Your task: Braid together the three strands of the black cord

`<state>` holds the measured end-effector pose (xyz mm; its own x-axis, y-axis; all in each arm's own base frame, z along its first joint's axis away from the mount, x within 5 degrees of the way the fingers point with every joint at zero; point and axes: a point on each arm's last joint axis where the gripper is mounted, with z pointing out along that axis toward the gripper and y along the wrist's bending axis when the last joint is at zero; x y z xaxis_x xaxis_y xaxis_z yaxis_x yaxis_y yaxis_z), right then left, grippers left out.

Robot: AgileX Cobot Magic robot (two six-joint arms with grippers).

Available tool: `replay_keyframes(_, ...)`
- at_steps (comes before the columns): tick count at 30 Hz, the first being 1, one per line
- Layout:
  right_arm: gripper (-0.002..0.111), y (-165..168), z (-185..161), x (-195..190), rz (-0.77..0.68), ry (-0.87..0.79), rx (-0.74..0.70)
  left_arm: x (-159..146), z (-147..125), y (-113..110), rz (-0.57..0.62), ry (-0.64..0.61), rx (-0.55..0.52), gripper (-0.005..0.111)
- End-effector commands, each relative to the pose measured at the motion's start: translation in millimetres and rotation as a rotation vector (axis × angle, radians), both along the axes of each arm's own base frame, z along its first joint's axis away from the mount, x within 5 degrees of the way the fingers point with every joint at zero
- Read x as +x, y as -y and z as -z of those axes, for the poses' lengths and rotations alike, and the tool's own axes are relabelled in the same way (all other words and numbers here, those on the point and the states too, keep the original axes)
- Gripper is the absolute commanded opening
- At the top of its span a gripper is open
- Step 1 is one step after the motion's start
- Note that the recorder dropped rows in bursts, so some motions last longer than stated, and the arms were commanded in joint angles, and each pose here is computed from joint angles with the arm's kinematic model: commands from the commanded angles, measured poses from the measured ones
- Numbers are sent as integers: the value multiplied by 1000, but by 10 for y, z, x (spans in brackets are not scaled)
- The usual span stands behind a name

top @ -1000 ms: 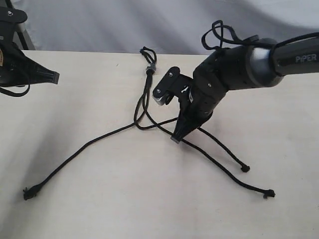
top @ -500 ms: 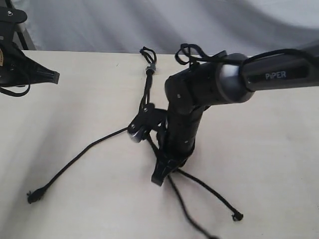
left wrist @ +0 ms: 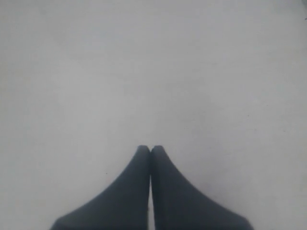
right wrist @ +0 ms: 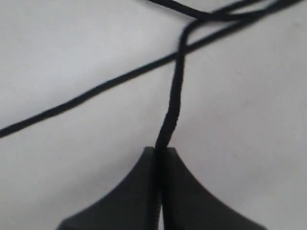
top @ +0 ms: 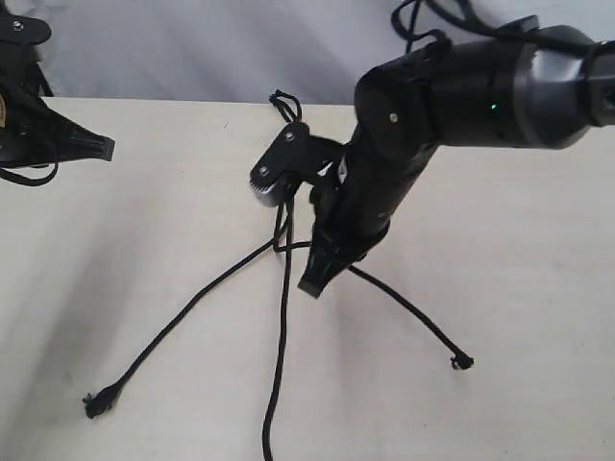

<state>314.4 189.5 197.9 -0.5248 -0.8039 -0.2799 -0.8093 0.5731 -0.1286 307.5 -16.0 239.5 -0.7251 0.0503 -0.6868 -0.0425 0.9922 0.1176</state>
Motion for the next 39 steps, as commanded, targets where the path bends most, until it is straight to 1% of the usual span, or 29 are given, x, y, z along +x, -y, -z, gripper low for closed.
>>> replay_keyframes(1,0,333,157,180,121,-30,-10,-26,0,-8,-8,-3,-8,0)
replay_keyframes(5,0,506,416,258,167,-91,-48,-27,1,-9,-9,-5,-7,0)
replay_keyframes(8,1,532,560,302,176,-105,-57,-24,-1,-7,-7,-2,-9,0)
replay_keyframes(9,4,525,600,318,176,-100,-54,-24,-1,-7,-7,-2,-9,0)
replay_keyframes(11,13,515,646,344,181,-87,-46,-24,-1,-7,-7,-2,-9,0)
replay_keyframes(16,58,482,664,338,169,-83,-48,-9,-14,7,5,20,-18,0)
replay_keyframes(19,73,505,515,357,170,-30,-29,3,-23,24,5,38,-44,0)
replay_keyframes(21,77,564,328,398,197,44,10,5,-27,81,3,48,-88,0)
replay_keyframes(23,78,649,78,446,247,147,72,-3,-31,208,63,50,-77,0)
replay_keyframes(25,78,794,-214,471,310,251,133,-23,-39,395,148,59,-63,0)
replay_keyframes(27,78,970,-470,456,378,325,178,-61,-61,661,246,88,-78,0)
replay_keyframes(29,78,1131,-614,398,426,361,194,-114,-82,913,336,110,-94,0)
replay_keyframes(31,78,1298,-680,312,465,392,199,-170,-83,1143,407,103,-96,2)
replay_keyframes(34,78,1511,-654,214,514,481,223,-278,-42,1464,488,47,-77,15)
replay_keyframes(35,78,1570,-630,192,528,514,232,-313,0,1554,500,11,-69,21)
replay_keyframes(37,78,1715,-542,142,563,585,247,-377,109,1703,519,-59,-53,34)
replay_keyframes(39,78,1846,-478,115,603,660,269,-434,266,1851,551,-116,-40,45)
